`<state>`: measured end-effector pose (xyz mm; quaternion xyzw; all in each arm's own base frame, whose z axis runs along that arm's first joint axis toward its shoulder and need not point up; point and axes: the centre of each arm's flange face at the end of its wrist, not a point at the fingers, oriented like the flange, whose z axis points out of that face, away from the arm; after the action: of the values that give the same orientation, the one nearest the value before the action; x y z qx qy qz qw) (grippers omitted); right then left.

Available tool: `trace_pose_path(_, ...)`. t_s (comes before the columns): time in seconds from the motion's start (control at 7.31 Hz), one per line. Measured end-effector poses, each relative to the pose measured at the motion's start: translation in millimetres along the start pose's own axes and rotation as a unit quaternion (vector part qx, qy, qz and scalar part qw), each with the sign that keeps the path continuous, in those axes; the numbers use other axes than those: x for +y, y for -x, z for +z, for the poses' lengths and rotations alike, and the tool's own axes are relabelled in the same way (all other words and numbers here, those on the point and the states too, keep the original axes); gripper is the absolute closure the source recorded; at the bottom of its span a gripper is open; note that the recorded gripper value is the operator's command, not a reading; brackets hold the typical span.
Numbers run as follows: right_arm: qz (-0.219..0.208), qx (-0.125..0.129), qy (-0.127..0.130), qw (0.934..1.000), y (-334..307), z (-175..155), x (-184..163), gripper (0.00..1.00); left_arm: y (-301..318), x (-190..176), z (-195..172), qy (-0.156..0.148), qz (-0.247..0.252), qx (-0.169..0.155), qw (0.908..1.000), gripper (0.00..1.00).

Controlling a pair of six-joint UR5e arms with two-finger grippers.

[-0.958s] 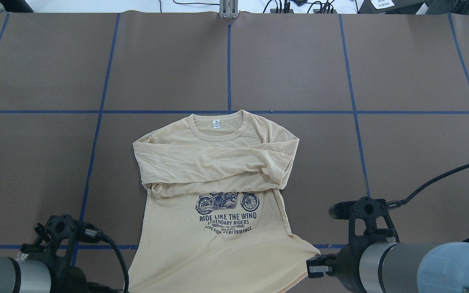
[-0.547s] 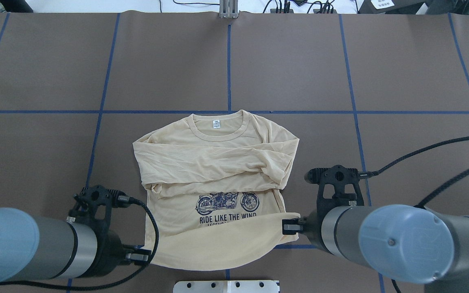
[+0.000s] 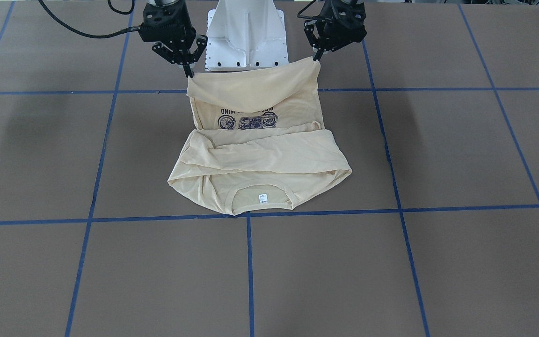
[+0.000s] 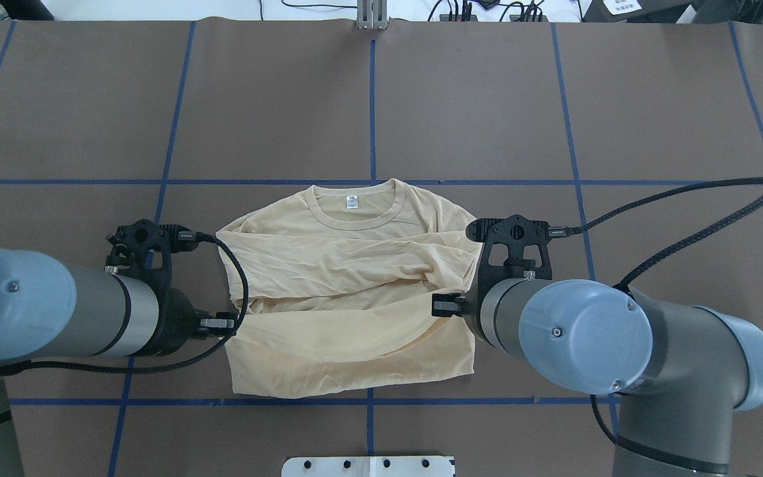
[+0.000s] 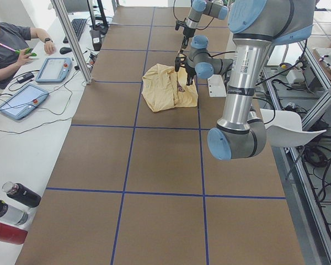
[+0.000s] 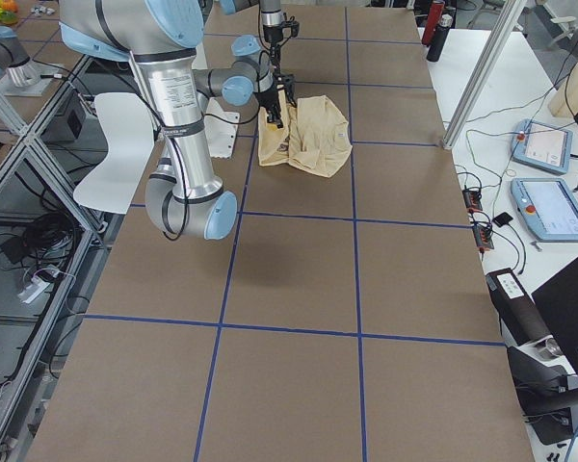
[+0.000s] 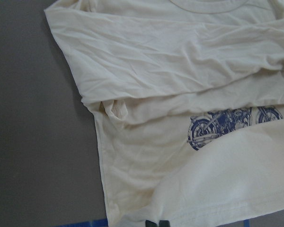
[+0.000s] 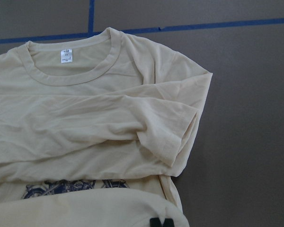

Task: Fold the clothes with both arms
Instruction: 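Lift the hem with both grippers and fold it toward the collar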

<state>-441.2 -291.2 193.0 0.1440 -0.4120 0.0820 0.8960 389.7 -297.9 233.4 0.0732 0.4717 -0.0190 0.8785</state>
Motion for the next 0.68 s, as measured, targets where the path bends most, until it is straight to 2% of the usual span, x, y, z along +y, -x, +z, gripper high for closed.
trace_pose_path(0.41, 0.017, 0.025, -0.029, 0.9991, 7, 23, -44, 1.0, -14, -57, 28, -0.05, -0.022, -0.025, 0.9982, 1.0)
trace_pose_path(0.68, 0.022, 0.048, -0.042, 0.9977, 5, 40, -71, 1.0, -8, -84, 45, -0.077, -0.015, -0.051, 0.9956, 1.0)
